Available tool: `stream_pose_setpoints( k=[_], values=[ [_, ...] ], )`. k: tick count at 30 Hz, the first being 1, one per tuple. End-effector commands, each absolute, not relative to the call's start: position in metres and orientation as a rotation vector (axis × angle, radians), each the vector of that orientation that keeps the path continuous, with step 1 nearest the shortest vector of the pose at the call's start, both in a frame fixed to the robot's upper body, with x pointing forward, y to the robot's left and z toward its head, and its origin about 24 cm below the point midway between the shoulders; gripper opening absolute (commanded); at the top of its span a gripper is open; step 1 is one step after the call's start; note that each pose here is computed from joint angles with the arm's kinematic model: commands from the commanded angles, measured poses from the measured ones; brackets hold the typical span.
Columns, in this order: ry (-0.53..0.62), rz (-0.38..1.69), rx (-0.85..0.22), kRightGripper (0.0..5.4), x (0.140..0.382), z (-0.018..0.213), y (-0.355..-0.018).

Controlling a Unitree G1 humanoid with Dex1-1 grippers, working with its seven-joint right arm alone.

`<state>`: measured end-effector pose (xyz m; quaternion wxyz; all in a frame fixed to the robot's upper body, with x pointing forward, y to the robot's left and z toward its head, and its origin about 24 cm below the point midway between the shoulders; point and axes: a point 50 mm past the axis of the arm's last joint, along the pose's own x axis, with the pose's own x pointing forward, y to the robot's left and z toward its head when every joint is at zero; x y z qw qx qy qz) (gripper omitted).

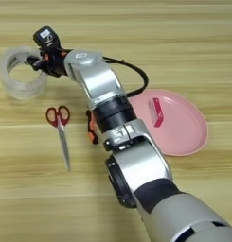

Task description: Move the objects on the table

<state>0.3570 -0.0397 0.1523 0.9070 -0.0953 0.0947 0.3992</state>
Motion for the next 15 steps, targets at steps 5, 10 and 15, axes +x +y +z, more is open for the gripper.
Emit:
stream_pose_setpoints(
  k=[5,10,15],
  values=[
    [-0.088,0.659,-0.192,1.42,0.351,0.199,-0.087],
    [-0.119,0.543,-0.167,1.42,0.344,0.201,-0.13],
    [-0.124,0.419,-0.162,1.42,0.337,0.202,-0.173]
  ],
)
